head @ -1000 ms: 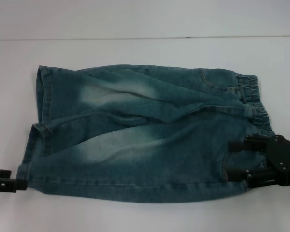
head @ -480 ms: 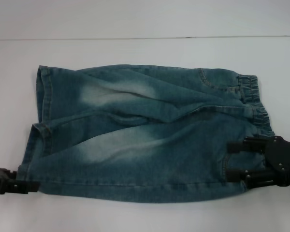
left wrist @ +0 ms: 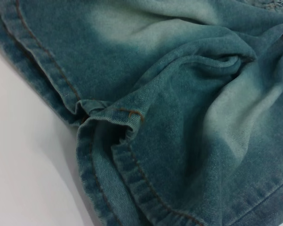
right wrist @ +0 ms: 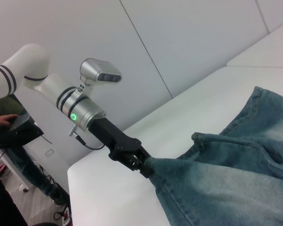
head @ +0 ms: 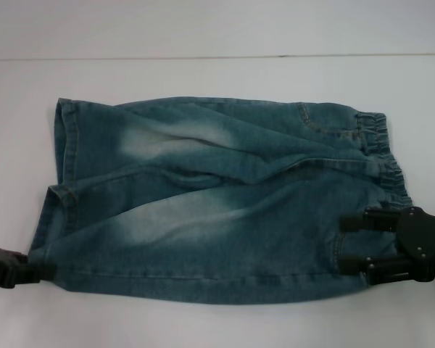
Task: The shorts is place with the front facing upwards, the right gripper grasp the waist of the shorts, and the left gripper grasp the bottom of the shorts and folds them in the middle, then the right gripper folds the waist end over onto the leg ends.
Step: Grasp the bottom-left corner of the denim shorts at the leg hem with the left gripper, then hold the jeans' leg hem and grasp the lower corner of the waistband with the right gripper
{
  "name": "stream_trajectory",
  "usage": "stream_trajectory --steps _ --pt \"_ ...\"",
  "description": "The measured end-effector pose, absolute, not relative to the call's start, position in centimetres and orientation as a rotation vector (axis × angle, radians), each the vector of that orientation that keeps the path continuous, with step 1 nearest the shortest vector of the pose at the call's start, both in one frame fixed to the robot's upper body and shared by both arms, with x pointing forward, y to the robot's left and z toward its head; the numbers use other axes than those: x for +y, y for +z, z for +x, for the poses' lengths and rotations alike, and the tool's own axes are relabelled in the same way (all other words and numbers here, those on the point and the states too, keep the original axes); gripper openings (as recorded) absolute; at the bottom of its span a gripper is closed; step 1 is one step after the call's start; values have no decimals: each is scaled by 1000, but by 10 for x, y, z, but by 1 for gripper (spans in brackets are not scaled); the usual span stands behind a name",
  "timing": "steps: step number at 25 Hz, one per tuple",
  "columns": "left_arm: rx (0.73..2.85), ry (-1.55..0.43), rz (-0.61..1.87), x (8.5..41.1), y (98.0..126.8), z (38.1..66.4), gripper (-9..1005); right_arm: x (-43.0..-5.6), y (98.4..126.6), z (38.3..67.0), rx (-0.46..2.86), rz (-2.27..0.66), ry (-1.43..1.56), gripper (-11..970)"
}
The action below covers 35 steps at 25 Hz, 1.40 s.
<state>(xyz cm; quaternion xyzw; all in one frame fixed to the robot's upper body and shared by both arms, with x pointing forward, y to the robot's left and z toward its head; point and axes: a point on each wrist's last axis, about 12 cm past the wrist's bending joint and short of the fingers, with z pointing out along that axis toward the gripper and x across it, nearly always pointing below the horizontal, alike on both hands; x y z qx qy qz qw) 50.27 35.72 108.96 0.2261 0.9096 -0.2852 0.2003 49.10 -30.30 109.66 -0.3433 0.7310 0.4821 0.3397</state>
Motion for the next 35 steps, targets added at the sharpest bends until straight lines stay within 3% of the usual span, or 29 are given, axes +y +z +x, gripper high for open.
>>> stream_trajectory --steps 10,15,20,26,35 --pt "2539 -811 620 357 1091 502 149 -307 1099 495 1908 -847 1230 947" --pt "2483 -862 595 355 1099 508 36 -336 1114 517 2021 -643 1149 947" --pt "2391 -934 527 355 1112 514 36 -363 1138 533 2148 -620 1089 946" --pt "2320 -974 490 350 1118 520 35 -365 1163 542 2386 -907 876 946" --pt "2286 -994 483 344 1120 523 34 -343 1149 560 2646 -1189 598 945"
